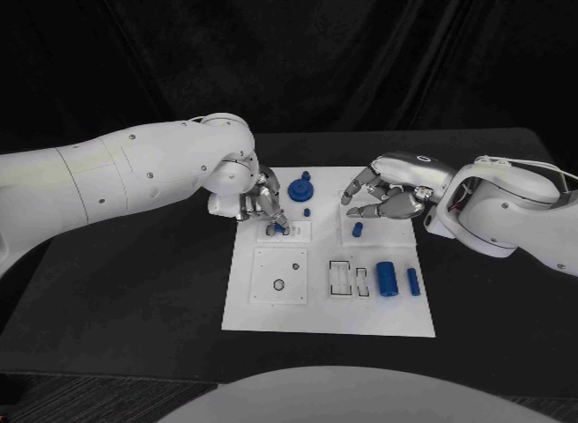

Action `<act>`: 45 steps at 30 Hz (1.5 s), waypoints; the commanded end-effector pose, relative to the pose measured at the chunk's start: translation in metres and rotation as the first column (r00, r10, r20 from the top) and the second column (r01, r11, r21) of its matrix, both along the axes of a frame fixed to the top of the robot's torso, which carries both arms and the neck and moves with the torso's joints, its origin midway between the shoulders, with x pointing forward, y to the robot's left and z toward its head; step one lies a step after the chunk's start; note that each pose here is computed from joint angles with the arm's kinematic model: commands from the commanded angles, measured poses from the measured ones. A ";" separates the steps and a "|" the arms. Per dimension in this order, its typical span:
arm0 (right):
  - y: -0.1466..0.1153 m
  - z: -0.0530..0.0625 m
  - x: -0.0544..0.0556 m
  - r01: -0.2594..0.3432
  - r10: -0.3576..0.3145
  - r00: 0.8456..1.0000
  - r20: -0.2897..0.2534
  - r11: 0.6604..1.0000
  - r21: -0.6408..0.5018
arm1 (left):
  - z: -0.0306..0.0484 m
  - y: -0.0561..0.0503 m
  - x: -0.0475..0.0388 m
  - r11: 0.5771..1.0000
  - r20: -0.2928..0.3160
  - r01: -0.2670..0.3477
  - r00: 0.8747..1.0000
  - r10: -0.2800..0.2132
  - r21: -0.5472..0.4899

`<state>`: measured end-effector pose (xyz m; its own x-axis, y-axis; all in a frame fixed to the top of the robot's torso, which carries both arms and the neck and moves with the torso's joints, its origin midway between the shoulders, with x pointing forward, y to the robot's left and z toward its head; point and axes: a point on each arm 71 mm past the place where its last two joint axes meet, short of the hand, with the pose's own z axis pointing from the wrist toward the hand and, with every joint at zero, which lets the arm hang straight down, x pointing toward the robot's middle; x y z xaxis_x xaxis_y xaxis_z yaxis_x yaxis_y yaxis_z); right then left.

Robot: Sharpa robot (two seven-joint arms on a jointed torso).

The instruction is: Assemble the parts on the task board

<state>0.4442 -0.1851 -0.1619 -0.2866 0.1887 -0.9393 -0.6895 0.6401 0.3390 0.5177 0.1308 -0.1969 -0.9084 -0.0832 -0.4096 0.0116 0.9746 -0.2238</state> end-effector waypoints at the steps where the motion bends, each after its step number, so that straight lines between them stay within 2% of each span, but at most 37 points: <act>1: -0.001 -0.002 0.000 0.006 -0.006 1.000 -0.006 1.000 -0.010 | -0.0010 -0.003 -0.0005 1.000 0.005 -0.002 1.000 0.002 -0.028; 14: -0.001 -0.004 0.000 0.006 -0.006 1.000 -0.012 1.000 -0.013 | -0.0068 -0.004 -0.0019 0.999 -0.010 0.006 1.000 -0.006 -0.035; 45: -0.002 -0.008 0.001 0.009 -0.010 1.000 -0.024 1.000 -0.020 | -0.0134 -0.003 -0.0021 0.999 -0.019 0.001 1.000 -0.002 -0.041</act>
<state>0.4448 -0.1861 -0.1678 -0.3028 0.1796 -0.9360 -0.6823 0.6448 0.3445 0.5181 0.1288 -0.2045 -0.9113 -0.1021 -0.3988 0.0052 0.9658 -0.2593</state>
